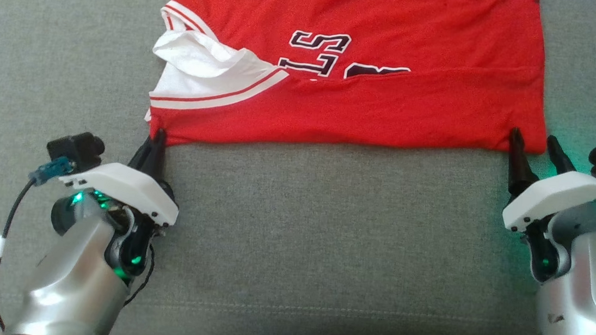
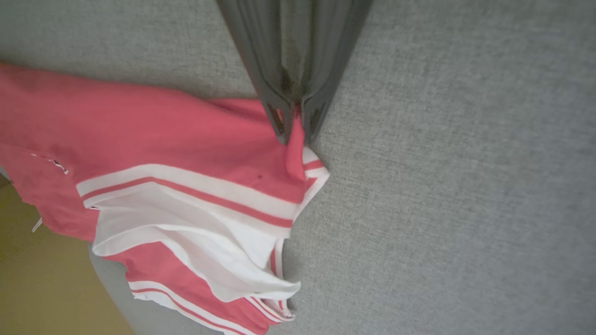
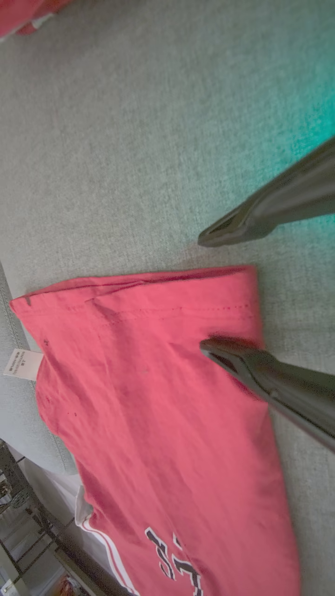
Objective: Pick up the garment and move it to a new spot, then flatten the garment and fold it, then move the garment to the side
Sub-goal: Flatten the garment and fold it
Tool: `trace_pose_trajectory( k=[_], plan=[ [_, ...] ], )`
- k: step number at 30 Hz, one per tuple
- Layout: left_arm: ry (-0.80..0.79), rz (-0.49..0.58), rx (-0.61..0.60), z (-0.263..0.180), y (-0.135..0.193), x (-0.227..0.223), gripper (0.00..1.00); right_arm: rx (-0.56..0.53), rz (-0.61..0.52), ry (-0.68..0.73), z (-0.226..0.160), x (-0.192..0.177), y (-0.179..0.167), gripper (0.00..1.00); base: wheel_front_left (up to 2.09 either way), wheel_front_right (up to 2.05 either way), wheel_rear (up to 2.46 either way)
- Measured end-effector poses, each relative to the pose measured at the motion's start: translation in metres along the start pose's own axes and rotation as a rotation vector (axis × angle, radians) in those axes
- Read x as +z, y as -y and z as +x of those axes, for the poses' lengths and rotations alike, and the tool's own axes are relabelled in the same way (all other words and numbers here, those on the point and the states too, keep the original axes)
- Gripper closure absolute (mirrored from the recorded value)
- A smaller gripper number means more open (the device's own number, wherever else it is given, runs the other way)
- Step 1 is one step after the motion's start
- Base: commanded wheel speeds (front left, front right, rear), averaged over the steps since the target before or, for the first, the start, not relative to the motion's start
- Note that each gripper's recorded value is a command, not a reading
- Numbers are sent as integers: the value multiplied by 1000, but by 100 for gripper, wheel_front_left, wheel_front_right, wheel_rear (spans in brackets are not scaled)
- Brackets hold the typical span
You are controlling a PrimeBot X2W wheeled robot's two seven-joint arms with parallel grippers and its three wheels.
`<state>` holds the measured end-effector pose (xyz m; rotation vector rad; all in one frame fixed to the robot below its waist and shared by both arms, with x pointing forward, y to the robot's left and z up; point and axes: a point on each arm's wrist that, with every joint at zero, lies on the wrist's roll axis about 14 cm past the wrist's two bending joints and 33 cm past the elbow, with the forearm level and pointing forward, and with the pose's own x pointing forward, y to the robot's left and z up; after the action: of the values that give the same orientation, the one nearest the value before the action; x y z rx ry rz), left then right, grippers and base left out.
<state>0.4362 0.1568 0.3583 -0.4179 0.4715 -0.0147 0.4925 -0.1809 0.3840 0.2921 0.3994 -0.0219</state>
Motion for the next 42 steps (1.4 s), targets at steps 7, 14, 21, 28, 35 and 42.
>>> trace_pose_trajectory(
  k=[7,14,21,28,35,42],
  plan=[
    [24,-2,-29,-6,7,3,100,13,-62,-25,-1,-3,-7,100,0,0,0],
    [51,-8,-47,-18,13,5,100,-1,-91,34,-21,12,1,100,0,0,0],
    [42,-19,-69,-50,12,-12,100,-51,-66,1,-58,6,24,100,0,0,0],
    [-17,-15,-78,-85,16,-24,100,-91,-54,-65,-89,-8,46,100,0,0,0],
    [-152,-64,-57,-106,19,-54,100,-126,-95,-107,-101,-16,60,100,0,0,0],
    [-206,-7,-56,-105,16,-59,0,-176,-149,-79,-105,-6,73,0,0,0,0]
  ],
)
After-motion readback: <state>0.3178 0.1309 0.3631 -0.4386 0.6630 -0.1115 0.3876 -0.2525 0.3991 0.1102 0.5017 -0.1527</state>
